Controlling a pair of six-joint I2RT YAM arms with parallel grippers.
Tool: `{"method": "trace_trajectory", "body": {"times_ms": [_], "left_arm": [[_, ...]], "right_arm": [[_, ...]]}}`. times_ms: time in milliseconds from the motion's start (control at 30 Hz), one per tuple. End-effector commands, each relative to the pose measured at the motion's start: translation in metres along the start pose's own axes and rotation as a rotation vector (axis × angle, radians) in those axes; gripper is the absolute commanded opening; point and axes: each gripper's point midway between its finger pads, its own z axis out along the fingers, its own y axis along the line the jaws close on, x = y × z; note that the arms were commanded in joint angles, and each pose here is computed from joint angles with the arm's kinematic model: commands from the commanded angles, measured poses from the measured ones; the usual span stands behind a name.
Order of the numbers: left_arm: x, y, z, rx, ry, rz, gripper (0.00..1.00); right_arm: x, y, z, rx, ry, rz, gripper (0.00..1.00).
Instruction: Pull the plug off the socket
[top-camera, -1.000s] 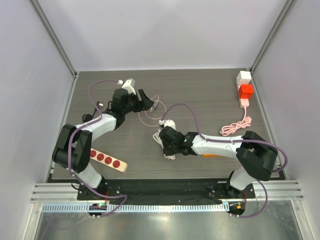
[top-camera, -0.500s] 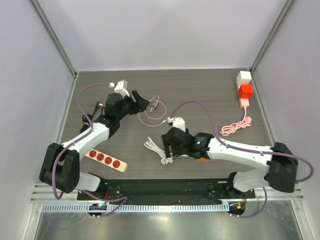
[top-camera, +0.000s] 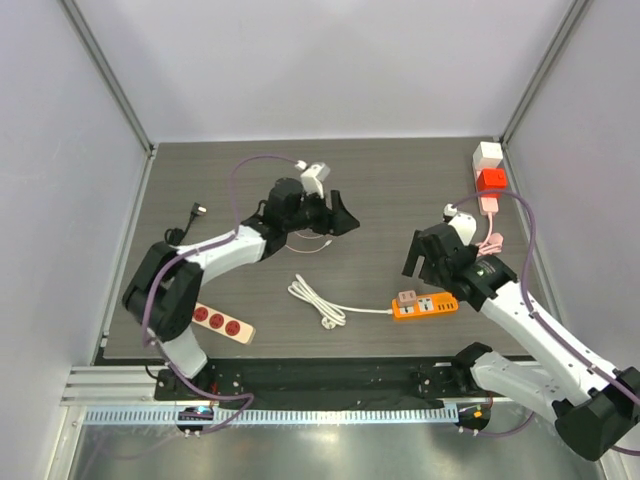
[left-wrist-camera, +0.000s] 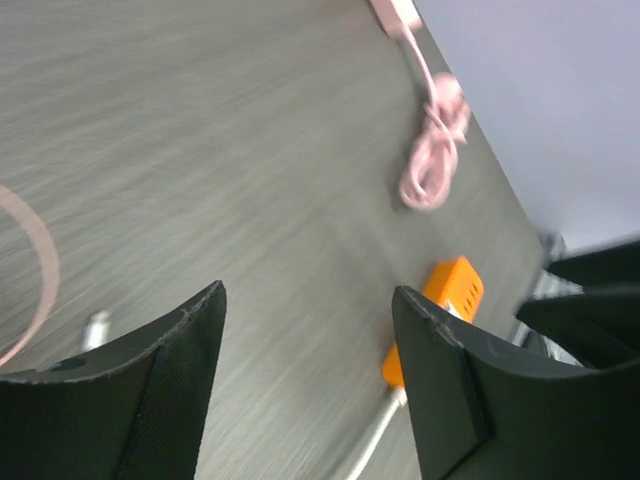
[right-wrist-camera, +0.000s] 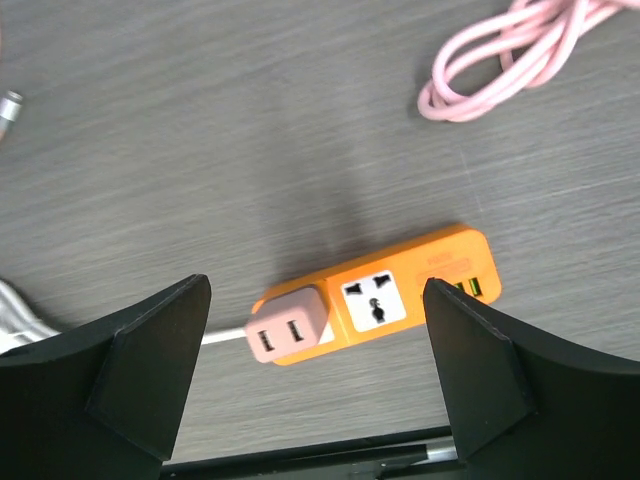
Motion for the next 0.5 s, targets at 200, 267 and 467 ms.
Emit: {"method": "trace_trajectory", "body": {"times_ms": [200,267,467], "left_arm": [[0.100,-0.041,0.036,0.360,0.513,0.179,0.52],[0.111,-0.049,0.032,0.413,0.593,0.159,0.49],[0.136,-0.046,0.023,0.478,0.711,0.139,0.44]], "right_arm": [[0.020,-0.001,0.013,-0.032,0.131,-0.029,0.91],[0.023,0.004,0.014,-0.062,0.149,-0.028,0.91],[0.033,0.011,0.018,-0.105,0.190,-0.045,0.87]]}}
